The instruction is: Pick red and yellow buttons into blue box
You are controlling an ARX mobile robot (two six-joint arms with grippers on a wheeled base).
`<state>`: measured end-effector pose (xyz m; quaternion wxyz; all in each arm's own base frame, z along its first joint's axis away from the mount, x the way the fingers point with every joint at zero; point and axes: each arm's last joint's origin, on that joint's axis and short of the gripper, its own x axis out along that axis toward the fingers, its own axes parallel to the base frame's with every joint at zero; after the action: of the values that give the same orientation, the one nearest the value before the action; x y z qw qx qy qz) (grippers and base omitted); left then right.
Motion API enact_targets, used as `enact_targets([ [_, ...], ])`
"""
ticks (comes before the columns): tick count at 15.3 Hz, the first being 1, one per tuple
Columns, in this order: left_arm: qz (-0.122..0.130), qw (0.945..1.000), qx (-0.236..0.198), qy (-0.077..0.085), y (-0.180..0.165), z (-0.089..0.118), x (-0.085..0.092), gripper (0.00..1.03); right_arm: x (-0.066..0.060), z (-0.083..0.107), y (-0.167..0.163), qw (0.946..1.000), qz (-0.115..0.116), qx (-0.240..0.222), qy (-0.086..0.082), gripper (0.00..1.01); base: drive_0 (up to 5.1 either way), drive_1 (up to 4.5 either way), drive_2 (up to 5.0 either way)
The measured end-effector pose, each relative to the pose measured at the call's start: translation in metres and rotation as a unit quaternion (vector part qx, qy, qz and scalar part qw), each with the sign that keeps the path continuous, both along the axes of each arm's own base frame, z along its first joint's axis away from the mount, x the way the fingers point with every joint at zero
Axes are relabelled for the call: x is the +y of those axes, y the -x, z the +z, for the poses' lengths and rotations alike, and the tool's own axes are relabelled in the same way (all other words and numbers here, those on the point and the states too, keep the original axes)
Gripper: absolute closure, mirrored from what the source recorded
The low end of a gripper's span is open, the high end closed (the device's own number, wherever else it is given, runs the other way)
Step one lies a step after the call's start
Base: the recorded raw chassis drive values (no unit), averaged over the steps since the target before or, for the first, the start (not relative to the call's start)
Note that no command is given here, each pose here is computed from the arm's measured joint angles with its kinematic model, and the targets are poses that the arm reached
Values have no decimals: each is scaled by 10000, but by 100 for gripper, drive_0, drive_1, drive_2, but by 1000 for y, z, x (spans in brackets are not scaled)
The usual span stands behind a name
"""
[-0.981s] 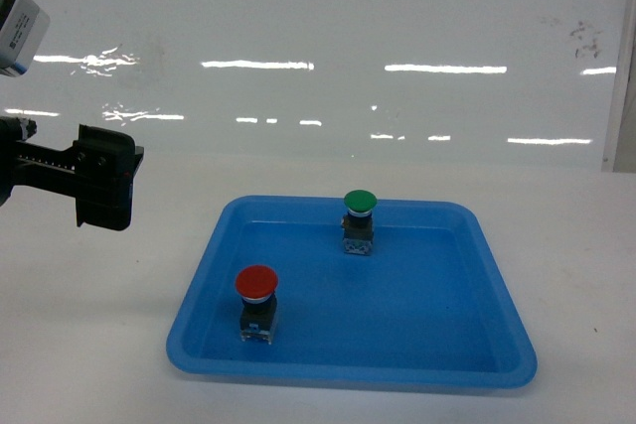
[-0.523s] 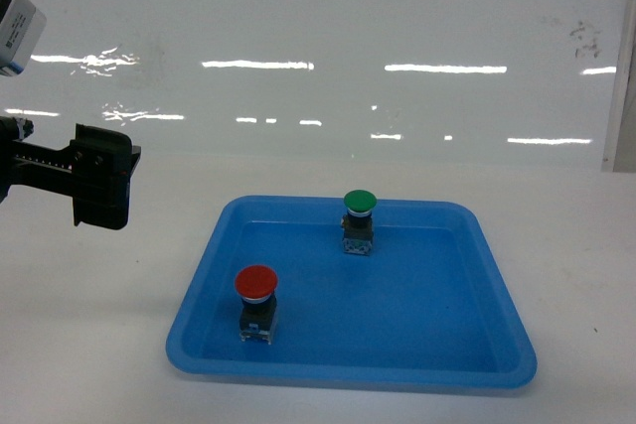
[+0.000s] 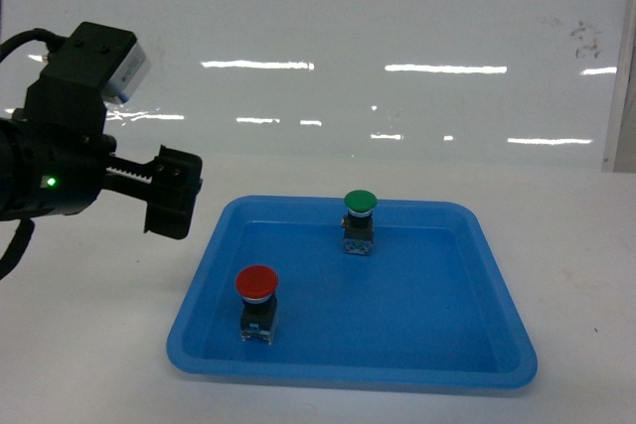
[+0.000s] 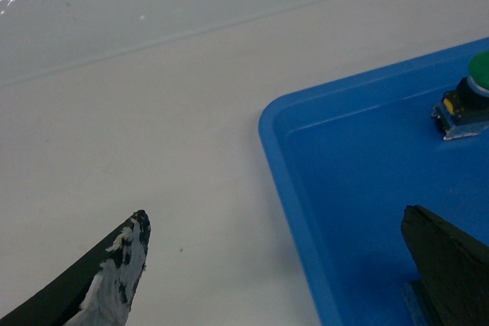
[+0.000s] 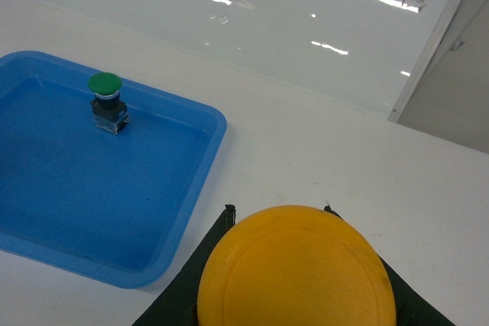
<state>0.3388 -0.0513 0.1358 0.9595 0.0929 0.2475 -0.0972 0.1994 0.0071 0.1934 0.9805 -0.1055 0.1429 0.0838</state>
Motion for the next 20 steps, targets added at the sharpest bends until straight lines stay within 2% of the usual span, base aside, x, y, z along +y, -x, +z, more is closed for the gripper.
enact_targets([
  [8,-126,9998,125,9,-13,-2,-8,5,0,0,0,10000,2,2,-1,72,0,0,0],
  [9,-217,9993,295,-47,-16,-11,-14,5,0,0,0,10000,2,0,-1,72,0,0,0],
  [11,-255,9990,363,-112,-16,-17,-19,5,0,0,0,10000,2,0,-1,72,0,0,0],
  [12,-386,9979,495,-150,-16,-28,-28,5,0,0,0,10000,2,0,-1,72,0,0,0],
  [14,-691,9964,472,-123,-12,-28,-49,5,0,0,0,10000,2,2,1,72,0,0,0],
  [15,-750,9962,441,-97,-11,-30,-56,5,0,0,0,10000,2,0,1,72,0,0,0],
  [16,-829,9944,644,-113,-6,-43,-63,5,0,0,0,10000,2,0,1,72,0,0,0],
  [17,-845,9930,814,-101,-3,-53,-67,5,0,0,0,10000,2,0,-1,72,0,0,0],
  [18,-862,9931,790,-75,-2,-55,-72,5,0,0,0,10000,2,0,1,72,0,0,0],
  [20,-869,9906,1047,-124,4,-72,-79,5,0,0,0,10000,2,0,1,72,0,0,0],
])
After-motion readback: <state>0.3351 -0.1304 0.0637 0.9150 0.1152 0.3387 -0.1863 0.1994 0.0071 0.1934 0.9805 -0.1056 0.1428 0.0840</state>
